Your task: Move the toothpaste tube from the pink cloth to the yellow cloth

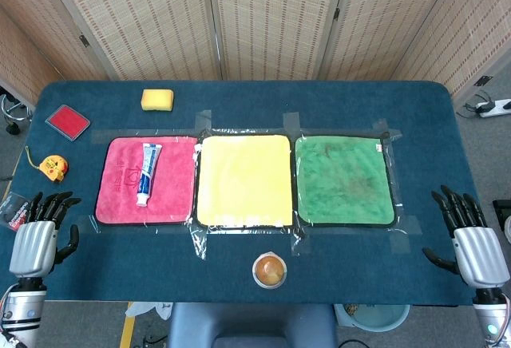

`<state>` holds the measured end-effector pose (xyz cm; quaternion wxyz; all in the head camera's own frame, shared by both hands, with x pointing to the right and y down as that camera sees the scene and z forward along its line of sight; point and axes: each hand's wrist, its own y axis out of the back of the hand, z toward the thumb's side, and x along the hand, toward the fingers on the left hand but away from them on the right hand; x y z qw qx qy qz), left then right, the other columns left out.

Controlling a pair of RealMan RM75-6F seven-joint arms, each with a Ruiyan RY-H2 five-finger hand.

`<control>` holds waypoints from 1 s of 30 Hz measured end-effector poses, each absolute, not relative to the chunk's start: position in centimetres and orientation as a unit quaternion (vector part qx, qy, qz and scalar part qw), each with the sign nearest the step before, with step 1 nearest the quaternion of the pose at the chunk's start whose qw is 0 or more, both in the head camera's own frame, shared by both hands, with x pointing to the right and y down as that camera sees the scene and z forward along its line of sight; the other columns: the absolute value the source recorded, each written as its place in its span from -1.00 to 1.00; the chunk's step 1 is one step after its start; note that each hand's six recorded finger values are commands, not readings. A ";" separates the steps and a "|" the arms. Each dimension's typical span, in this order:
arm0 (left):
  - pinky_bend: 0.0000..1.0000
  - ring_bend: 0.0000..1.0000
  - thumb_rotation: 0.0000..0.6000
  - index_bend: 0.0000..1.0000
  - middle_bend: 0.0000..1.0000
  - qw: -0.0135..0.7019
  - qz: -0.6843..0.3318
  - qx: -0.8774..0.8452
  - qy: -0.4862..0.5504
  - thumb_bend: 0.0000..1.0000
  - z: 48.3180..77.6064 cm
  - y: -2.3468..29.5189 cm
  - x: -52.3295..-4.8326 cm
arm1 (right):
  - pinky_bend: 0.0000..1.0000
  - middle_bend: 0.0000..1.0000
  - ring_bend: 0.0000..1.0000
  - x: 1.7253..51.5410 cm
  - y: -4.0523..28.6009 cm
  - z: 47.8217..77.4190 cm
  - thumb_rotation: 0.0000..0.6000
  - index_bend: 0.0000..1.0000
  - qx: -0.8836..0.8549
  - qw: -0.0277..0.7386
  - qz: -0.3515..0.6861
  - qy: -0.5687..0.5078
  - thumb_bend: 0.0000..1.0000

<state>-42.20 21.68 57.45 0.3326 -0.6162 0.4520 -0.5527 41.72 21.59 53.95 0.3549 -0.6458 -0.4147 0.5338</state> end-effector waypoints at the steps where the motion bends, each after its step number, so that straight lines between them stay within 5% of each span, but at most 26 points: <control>1: -0.97 -0.70 1.00 -0.49 -0.61 0.333 -0.553 -0.616 0.451 0.24 57.5 21.7 -42.2 | -0.94 -0.90 -0.86 41.7 21.6 54.0 1.00 -0.91 -0.646 0.355 0.534 -0.414 -0.59; 30: -0.95 -0.67 1.00 -0.39 -0.61 0.383 -0.498 -0.663 0.406 0.24 58.0 18.9 -38.6 | -0.94 -0.90 -0.86 41.8 22.2 52.7 1.00 -0.91 -0.643 0.363 0.527 -0.420 -0.59</control>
